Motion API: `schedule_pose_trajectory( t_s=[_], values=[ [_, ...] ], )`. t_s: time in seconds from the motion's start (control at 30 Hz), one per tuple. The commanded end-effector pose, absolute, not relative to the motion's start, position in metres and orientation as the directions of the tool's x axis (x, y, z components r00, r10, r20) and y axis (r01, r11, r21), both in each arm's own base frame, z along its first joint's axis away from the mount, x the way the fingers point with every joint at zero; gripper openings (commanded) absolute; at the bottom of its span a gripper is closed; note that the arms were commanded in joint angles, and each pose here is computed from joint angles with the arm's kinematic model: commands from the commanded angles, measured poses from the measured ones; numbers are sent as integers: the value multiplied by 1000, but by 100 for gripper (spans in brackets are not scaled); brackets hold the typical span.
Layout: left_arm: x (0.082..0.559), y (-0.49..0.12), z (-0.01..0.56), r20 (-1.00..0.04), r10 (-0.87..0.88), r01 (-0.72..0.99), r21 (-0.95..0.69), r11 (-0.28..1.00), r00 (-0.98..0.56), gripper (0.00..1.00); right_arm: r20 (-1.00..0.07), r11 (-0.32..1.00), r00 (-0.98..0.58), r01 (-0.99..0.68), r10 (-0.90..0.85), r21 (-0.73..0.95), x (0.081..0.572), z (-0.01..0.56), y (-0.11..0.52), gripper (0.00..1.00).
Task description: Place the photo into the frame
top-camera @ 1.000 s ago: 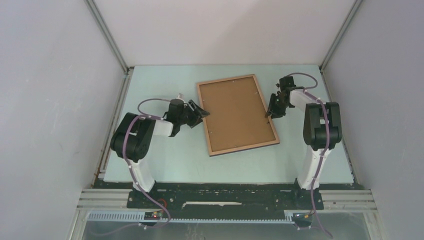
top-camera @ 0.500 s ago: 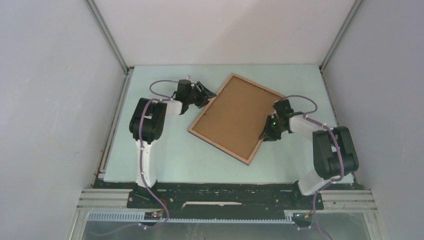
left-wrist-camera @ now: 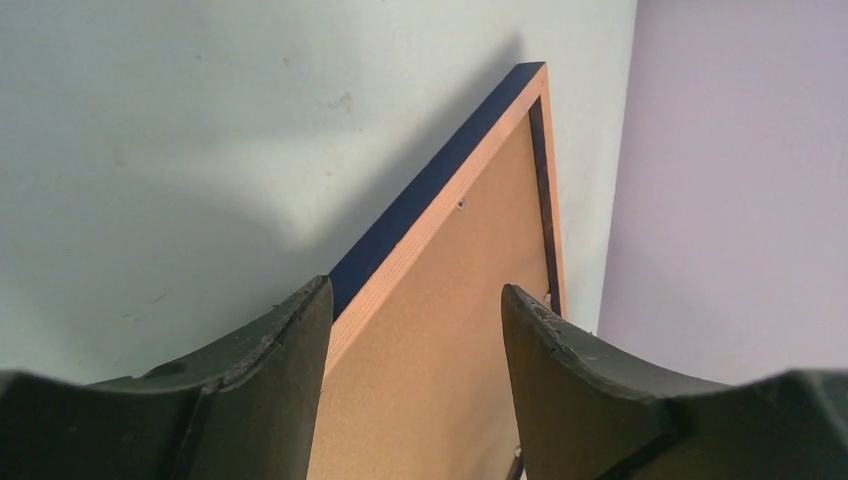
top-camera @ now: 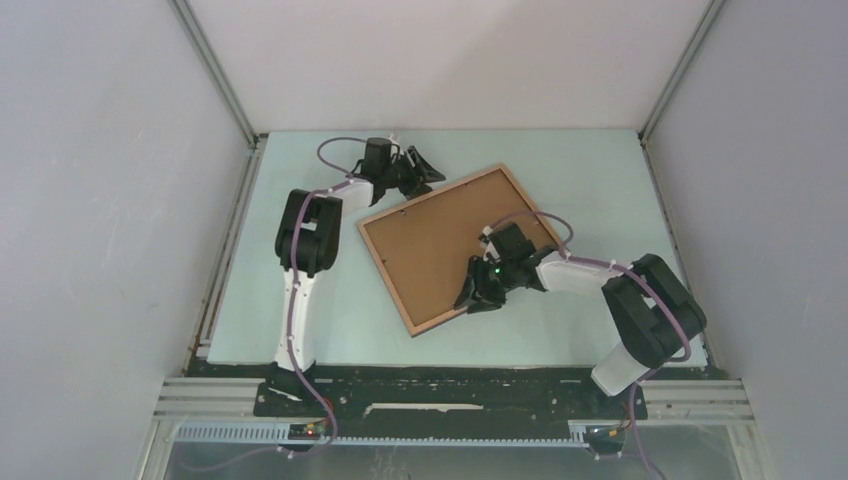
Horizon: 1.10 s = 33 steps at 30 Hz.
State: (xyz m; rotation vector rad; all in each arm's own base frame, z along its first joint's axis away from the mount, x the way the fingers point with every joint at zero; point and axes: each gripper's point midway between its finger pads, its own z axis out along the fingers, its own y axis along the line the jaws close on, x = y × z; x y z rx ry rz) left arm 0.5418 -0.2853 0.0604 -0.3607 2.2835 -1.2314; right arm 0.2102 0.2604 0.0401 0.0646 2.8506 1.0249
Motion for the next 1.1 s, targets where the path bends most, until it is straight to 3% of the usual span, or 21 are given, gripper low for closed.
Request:
schedule_pose_trajectory(
  t_s=[0.0, 0.1, 0.33, 0.67, 0.87, 1.07],
  values=[
    [522, -314, 81, -278, -344, 90, -876, 474, -897, 64, -168, 636, -983, -85, 71, 767, 227, 76, 315, 54],
    [520, -316, 85, -282, -324, 111, -882, 458, -903, 64, -187, 608, -981, -122, 45, 785, 220, 80, 331, 61],
    [519, -308, 105, -322, -326, 145, -873, 465, -889, 65, -210, 585, -977, -192, -37, 788, 209, 87, 351, 65],
    [505, -228, 222, -625, -298, 241, -630, 738, -721, 83, -423, 754, -900, -350, -106, 556, 202, 116, 276, 78],
    [441, -211, 253, -692, -241, 258, -534, 805, -680, 83, -490, 841, -867, -193, 96, 506, 225, 141, 206, 81],
    [331, -242, 214, -719, 21, 432, -394, 812, -695, 81, -491, 896, -809, 93, 322, 434, 247, 131, 114, 81]
  ],
)
